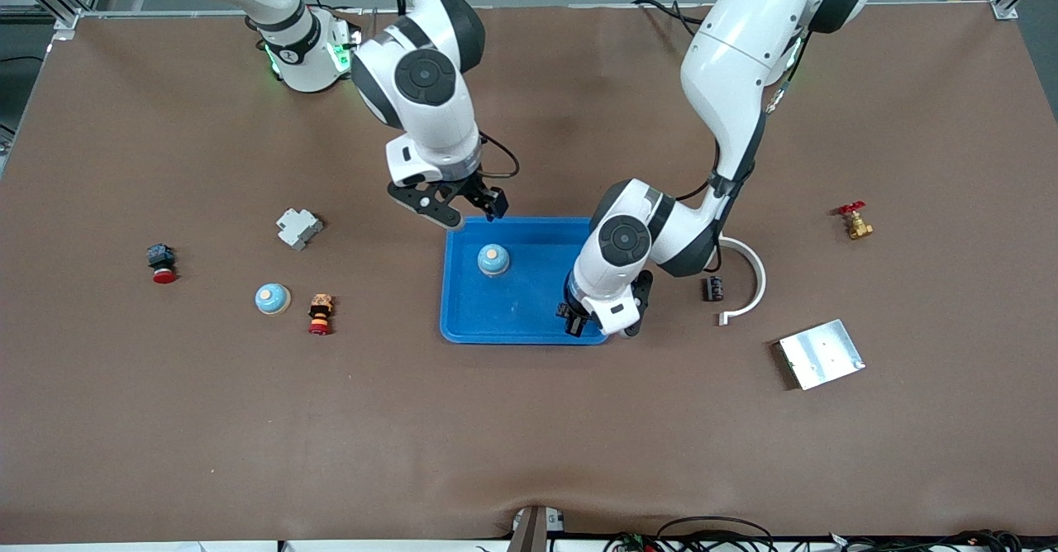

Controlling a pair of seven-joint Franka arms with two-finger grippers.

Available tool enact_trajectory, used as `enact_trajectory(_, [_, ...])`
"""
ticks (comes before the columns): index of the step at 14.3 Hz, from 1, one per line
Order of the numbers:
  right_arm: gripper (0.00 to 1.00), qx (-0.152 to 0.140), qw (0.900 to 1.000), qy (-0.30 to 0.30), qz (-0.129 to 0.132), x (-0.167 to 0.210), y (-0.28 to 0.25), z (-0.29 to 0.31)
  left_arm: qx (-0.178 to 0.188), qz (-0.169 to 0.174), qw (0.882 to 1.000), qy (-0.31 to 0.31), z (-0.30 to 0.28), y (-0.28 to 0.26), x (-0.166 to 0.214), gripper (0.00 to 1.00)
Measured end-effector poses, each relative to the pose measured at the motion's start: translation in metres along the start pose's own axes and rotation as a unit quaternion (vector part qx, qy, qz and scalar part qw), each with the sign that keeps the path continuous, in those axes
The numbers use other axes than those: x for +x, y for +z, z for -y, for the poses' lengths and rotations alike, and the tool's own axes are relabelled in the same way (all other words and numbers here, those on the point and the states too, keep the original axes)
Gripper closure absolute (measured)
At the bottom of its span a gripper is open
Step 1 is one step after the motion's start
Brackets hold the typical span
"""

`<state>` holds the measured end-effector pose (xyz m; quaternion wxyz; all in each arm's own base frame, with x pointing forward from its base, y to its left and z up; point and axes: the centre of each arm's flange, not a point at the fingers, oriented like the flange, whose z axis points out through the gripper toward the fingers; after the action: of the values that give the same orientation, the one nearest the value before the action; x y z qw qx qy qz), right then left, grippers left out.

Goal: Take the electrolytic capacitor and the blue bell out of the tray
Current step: 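Carry the capacitor toward the white arc while the right gripper reaches the bell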

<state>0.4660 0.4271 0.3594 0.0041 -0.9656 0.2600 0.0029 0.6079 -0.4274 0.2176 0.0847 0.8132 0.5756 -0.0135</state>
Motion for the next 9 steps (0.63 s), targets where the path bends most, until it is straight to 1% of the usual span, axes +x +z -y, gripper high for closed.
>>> enact_trajectory(1, [0.00,-0.003,1.000,0.003,-0.007,-0.005,0.009,0.004,-0.003,-0.002,1.000,0.004,-0.003,-0.011,0.003,0.67])
enact_trajectory(2, [0.00,-0.004,1.000,0.006,-0.016,-0.010,0.017,0.007,0.003,-0.007,1.000,0.015,-0.005,-0.020,0.008,0.67])
enact_trajectory(4, [0.00,-0.004,1.000,0.010,-0.027,-0.013,0.032,0.011,0.037,-0.014,0.997,0.064,-0.003,-0.039,0.019,0.67])
enact_trajectory(5, [0.00,-0.004,1.000,0.011,-0.029,-0.014,0.038,0.013,0.056,-0.014,0.994,0.097,0.001,-0.049,0.025,0.67])
enact_trajectory(6, [0.00,-0.004,0.999,0.013,-0.031,-0.014,0.043,0.014,0.067,-0.013,0.989,0.132,0.006,-0.060,0.033,0.67])
enact_trajectory(9, [0.00,0.005,0.998,0.020,-0.051,-0.015,0.060,0.020,0.084,-0.006,0.970,0.229,0.037,-0.106,0.079,0.67])
